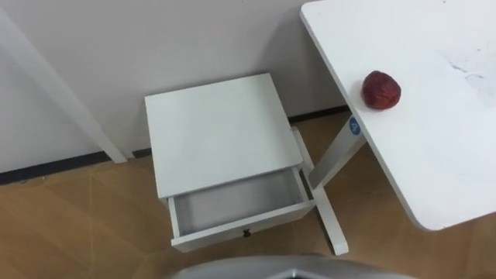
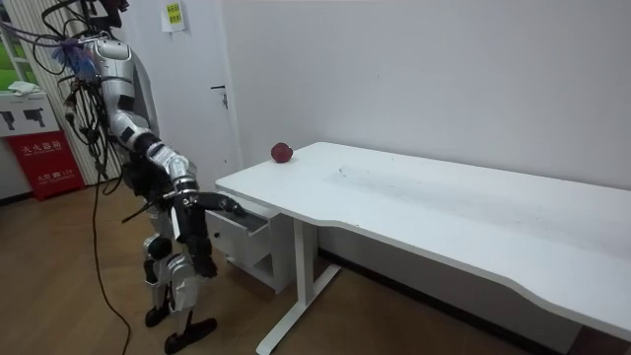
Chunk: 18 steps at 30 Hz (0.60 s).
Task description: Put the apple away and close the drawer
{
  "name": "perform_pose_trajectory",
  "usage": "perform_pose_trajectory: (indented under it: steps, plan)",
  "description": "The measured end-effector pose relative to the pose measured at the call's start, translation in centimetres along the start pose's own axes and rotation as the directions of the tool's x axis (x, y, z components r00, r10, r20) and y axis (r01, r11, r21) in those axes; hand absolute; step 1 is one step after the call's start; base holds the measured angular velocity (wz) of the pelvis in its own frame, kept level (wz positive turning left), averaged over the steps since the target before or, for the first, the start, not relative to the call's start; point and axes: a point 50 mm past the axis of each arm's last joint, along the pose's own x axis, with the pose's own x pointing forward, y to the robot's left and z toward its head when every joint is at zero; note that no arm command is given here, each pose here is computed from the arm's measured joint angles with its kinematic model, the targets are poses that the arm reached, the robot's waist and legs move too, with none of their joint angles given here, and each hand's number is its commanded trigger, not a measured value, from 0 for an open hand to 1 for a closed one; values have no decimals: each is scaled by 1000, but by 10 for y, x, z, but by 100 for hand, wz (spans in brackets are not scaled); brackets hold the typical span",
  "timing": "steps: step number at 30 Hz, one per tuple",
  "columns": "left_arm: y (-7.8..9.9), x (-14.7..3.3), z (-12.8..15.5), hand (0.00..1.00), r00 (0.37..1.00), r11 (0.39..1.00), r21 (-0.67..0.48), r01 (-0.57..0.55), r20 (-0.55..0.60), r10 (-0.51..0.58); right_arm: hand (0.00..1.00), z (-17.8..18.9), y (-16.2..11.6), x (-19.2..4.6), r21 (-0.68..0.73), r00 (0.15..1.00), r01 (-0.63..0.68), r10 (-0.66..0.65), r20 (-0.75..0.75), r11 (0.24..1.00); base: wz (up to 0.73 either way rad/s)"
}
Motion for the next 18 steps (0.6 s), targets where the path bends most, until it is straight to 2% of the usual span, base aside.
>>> perform_pose_trajectory:
  steps: [5,12,18]
  plan:
    - [-5,-1,1,0,1000,999,23,25,10,-25,0,30,39,-30,-5,968,-131,129,214,991,-7]
    - [-13,-2,4,0,998,996,69,54,41,-57,0,40,58,-55,-104,902,-182,208,378,978,0]
    - [-16,-3,2,0,996,991,113,70,42,-75,0,52,77,-82,-243,761,-272,363,538,931,2]
